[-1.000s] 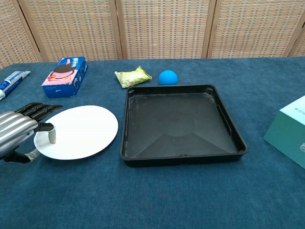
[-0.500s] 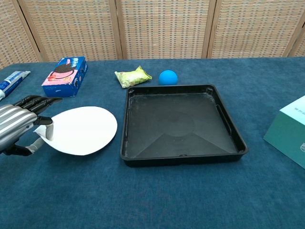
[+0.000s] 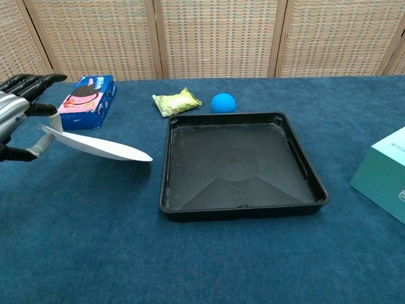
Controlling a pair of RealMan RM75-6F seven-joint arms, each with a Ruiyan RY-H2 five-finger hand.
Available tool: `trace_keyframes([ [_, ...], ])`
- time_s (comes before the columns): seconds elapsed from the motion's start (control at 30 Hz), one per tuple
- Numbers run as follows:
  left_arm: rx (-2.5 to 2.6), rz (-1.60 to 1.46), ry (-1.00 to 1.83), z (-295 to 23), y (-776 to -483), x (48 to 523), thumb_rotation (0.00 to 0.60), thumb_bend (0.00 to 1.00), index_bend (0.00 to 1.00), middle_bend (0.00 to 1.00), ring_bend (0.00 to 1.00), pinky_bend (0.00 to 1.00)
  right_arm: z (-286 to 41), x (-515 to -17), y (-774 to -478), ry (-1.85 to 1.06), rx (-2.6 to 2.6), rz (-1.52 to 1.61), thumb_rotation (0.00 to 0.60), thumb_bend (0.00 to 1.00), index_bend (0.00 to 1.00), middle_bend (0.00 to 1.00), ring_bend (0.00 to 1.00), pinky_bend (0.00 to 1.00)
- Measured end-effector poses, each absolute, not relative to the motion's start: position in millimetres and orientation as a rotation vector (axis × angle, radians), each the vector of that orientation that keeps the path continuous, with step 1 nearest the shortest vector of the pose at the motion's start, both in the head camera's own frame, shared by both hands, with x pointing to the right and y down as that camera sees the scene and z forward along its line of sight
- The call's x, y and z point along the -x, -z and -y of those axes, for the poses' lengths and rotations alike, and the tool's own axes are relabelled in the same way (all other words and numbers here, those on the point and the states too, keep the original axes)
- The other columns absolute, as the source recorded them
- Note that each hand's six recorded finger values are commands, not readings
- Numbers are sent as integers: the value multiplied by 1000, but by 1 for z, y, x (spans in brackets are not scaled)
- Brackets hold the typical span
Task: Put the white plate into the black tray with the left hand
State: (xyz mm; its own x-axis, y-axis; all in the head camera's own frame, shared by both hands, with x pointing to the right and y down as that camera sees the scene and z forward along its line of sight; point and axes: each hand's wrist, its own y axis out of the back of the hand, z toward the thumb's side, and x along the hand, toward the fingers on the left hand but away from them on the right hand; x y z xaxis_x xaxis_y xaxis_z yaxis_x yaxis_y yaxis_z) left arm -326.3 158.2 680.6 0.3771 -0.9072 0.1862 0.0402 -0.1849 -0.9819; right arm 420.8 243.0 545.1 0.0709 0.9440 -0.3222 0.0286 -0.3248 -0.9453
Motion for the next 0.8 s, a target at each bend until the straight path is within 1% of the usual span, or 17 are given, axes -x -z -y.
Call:
trace_keyframes([
  [0.13,1460,-809,1015,-141,-669,321,600,509,710,0,0,0,-243,-421,-546,-1383,1511,1013,600,155,60,0,0,0],
  [0.37,1376,-830,902,-100,-637,292,600,509,727,0,0,0,-242,-426,-548,-1398,1505,1024,600,155,60,0,0,0],
  [0.5,1354,-847,849,-82,-625,274,600,509,732,0,0,0,-241,-431,-550,-1417,1502,1033,600,156,60,0,0,0],
  [0.63,1348,-852,809,-69,-618,255,600,508,733,0,0,0,-239,-436,-554,-1441,1499,1034,600,155,60,0,0,0],
  [0.8,1355,-844,764,-57,-616,229,600,507,741,0,0,0,-237,-443,-556,-1461,1485,1044,600,155,60,0,0,0],
])
